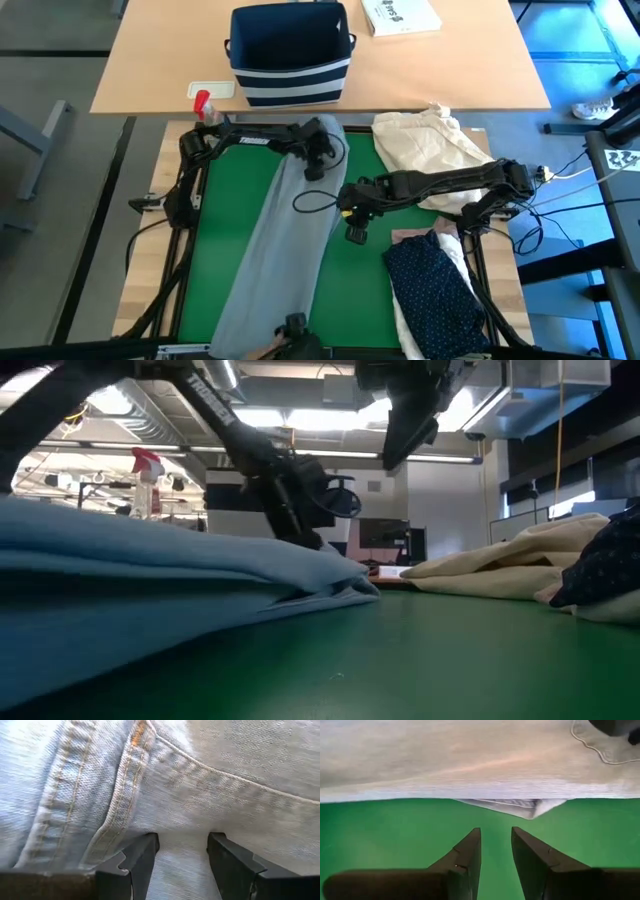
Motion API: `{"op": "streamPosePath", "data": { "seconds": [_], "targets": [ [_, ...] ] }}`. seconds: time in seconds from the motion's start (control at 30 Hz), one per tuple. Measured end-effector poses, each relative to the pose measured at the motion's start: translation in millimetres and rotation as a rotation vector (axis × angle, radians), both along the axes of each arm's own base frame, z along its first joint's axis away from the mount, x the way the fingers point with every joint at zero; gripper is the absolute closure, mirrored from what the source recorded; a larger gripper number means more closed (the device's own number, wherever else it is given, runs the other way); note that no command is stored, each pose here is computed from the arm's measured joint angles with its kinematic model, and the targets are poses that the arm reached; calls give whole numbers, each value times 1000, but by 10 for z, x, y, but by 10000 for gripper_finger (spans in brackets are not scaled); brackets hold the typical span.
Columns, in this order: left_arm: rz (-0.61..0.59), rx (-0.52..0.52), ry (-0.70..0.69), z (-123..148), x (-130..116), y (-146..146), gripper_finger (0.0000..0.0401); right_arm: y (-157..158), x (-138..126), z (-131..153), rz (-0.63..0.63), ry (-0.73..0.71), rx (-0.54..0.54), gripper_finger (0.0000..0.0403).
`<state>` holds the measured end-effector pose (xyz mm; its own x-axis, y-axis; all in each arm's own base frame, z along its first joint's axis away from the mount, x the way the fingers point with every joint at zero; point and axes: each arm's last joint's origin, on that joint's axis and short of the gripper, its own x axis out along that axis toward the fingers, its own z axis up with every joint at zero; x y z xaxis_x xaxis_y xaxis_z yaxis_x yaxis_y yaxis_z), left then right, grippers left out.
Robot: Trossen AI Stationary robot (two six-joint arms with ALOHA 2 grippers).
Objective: Fold laundry
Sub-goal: Fold the blue jeans
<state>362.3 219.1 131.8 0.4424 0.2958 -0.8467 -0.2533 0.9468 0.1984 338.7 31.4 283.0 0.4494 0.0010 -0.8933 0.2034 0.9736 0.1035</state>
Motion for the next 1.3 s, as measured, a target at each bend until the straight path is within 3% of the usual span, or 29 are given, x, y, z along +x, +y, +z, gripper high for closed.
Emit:
{"op": "streamPosePath", "data": {
  "seconds": [0.17, 0.33, 0.5, 0.63, 0.77, 0.97, 1.17, 1.3],
  "targets": [
    [50, 121, -7, 397, 136, 217, 222, -20, -21, 35, -33, -14, -51, 297],
    [83, 73, -31, 1171, 63, 95, 222, -23, -23, 36, -31, -14, -64, 297],
    [161, -64, -76, 1916, -337, -522, 222, -18, -31, 32, -19, -3, -70, 297],
    [268, -199, -111, 2121, -761, -1198, 222, -17, -40, 28, 0, 6, -79, 297],
    [392, -381, -180, 1955, -1122, -1887, 222, -13, -25, 35, 29, -9, -79, 297],
    [611, -590, -198, 1327, -1423, -2614, 222, -9, 1, 49, 93, -38, -106, 297],
    [740, -711, -131, 594, -1533, -2950, 222, -7, 18, 58, 138, -57, -129, 297],
    [754, -759, -148, 352, -1522, -3030, 222, -7, 19, 59, 146, -58, -134, 297]
  ]
}}
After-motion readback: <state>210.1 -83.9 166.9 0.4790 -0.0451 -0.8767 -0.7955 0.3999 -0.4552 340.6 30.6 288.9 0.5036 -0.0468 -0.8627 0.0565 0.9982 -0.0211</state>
